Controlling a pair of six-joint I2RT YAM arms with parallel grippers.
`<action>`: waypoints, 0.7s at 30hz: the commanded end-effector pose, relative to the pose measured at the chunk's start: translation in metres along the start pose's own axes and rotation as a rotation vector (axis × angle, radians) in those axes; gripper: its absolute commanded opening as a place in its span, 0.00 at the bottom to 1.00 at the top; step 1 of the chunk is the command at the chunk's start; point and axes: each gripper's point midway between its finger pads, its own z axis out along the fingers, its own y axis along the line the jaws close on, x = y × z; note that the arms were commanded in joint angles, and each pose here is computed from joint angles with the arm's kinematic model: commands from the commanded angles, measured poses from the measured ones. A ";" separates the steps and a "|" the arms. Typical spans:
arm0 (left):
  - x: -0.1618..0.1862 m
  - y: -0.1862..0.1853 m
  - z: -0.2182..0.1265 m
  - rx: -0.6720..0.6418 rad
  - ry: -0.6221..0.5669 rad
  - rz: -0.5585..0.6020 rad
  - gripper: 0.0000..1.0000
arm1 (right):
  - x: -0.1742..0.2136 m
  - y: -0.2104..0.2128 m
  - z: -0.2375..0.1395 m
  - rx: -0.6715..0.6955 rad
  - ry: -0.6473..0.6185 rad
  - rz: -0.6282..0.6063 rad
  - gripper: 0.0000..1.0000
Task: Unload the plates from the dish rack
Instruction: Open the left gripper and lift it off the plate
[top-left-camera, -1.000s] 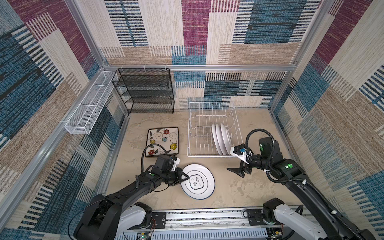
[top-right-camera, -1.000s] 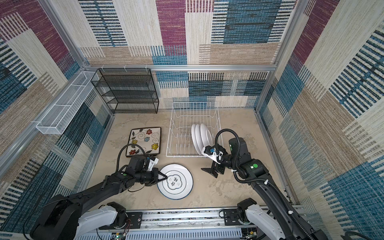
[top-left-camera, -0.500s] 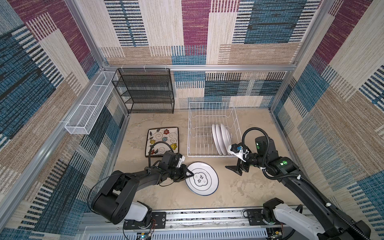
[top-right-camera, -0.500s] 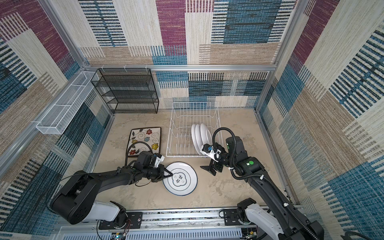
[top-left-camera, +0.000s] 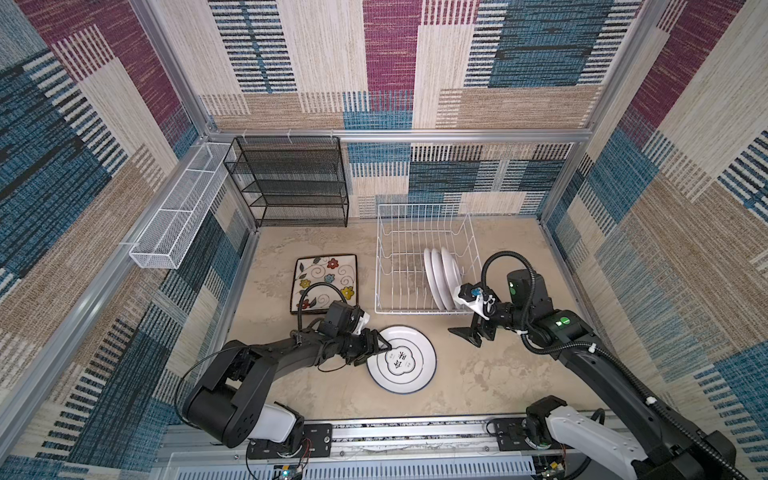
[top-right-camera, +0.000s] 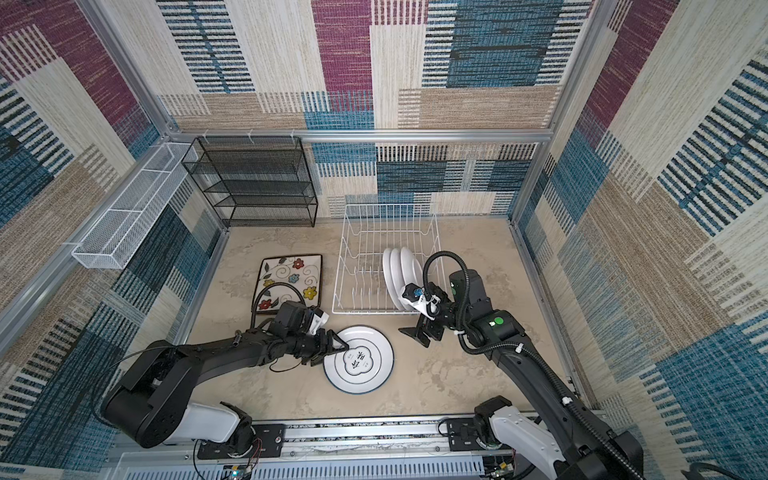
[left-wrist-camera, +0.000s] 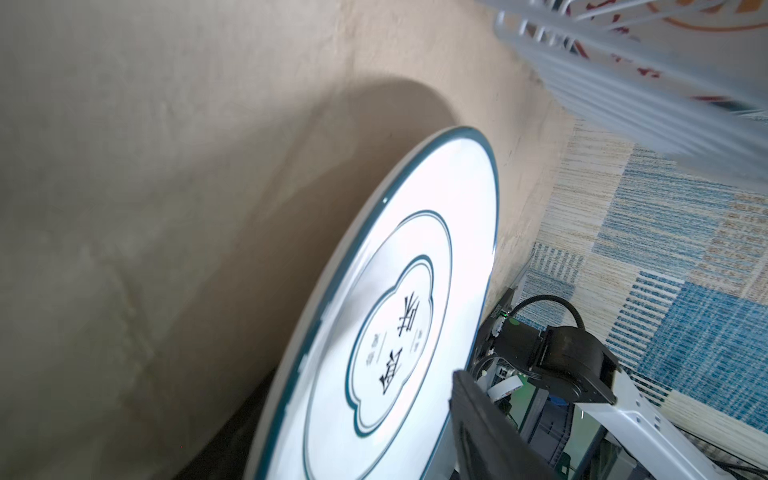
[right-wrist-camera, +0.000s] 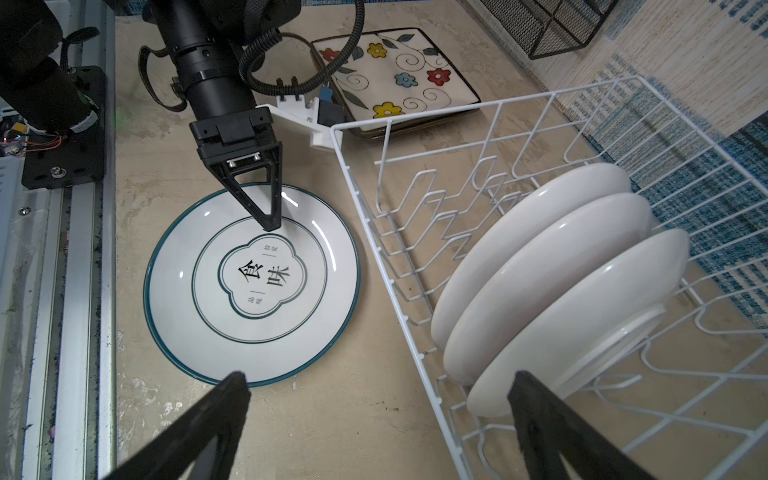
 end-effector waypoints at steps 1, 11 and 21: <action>0.001 0.011 -0.006 -0.082 -0.009 0.022 0.70 | -0.006 -0.007 -0.001 0.032 -0.017 -0.008 1.00; -0.006 0.026 -0.033 -0.256 -0.099 0.029 0.77 | -0.006 -0.012 -0.004 0.076 -0.016 0.009 1.00; -0.028 -0.029 -0.096 -0.267 -0.270 0.138 0.79 | -0.009 -0.026 -0.009 0.166 -0.030 0.050 1.00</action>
